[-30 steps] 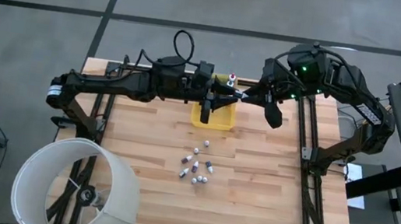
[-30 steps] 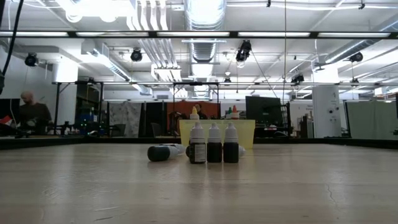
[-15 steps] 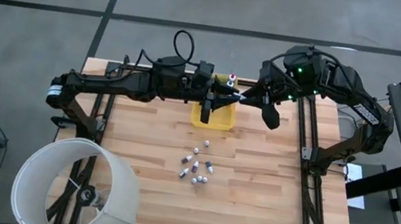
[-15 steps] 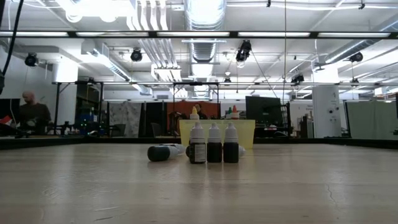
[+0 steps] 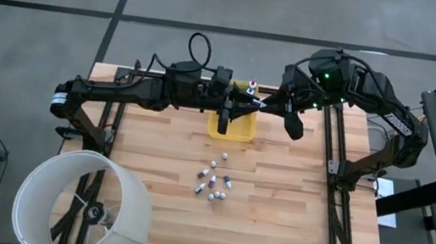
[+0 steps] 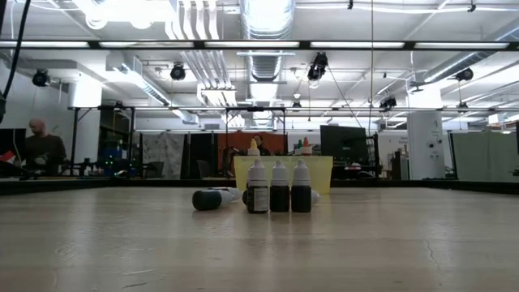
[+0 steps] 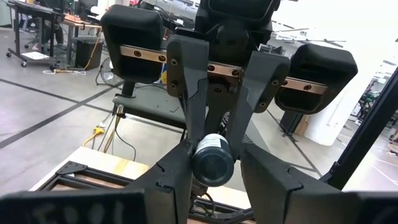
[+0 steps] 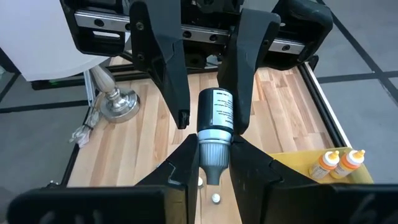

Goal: Pick & Place food coloring
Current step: Put the top small black food coloring bottle into the yellow bin

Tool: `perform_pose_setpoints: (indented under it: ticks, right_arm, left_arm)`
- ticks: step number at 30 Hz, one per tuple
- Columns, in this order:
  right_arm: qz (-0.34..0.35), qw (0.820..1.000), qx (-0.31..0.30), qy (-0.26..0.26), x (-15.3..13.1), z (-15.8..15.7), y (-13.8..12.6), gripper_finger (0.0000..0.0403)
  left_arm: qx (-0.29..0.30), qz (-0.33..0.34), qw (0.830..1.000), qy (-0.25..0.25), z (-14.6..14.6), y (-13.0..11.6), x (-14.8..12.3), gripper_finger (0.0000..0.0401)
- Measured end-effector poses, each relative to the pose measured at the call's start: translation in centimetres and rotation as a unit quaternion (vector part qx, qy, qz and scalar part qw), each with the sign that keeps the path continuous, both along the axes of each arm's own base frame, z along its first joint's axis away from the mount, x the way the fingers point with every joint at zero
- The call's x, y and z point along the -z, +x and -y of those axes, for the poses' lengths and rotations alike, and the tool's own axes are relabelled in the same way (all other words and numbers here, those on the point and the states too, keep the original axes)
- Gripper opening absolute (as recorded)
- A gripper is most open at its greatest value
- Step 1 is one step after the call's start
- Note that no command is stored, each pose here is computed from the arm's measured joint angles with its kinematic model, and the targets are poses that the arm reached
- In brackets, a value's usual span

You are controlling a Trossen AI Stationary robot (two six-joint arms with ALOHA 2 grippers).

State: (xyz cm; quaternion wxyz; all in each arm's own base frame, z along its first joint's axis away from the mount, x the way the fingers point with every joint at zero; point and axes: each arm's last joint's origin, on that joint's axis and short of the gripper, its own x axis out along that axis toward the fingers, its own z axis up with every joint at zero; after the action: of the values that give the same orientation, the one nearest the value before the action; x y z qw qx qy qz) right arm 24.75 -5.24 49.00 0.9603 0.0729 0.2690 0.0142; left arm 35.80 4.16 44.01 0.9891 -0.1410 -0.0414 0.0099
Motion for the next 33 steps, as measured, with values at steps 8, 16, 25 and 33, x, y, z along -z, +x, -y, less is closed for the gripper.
perform_pose_setpoints:
  ticks: [8, 16, 25, 33]
  right_arm:
    - [0.001, 1.0, 0.0, 0.001, -0.01, 0.0, 0.01, 0.0066]
    - [0.001, 1.0, 0.0, 0.001, -0.01, 0.0, 0.01, 0.0066]
    - [0.0, 1.0, 0.005, 0.007, -0.01, 0.01, 0.01, 0.0082]
    - [0.003, 1.0, 0.01, 0.01, -0.15, 0.02, -0.04, 0.0141]
  left_arm:
    - [0.0, -0.004, 1.0, 0.0, 0.0, 0.01, 0.08, 0.007]
    - [0.001, -0.005, 1.0, -0.001, 0.01, 0.0, 0.09, 0.0059]
    - [0.001, -0.005, 1.0, -0.001, 0.01, 0.0, 0.1, 0.0059]
    - [0.002, -0.012, 1.0, -0.002, 0.02, 0.01, 0.23, 0.0058]
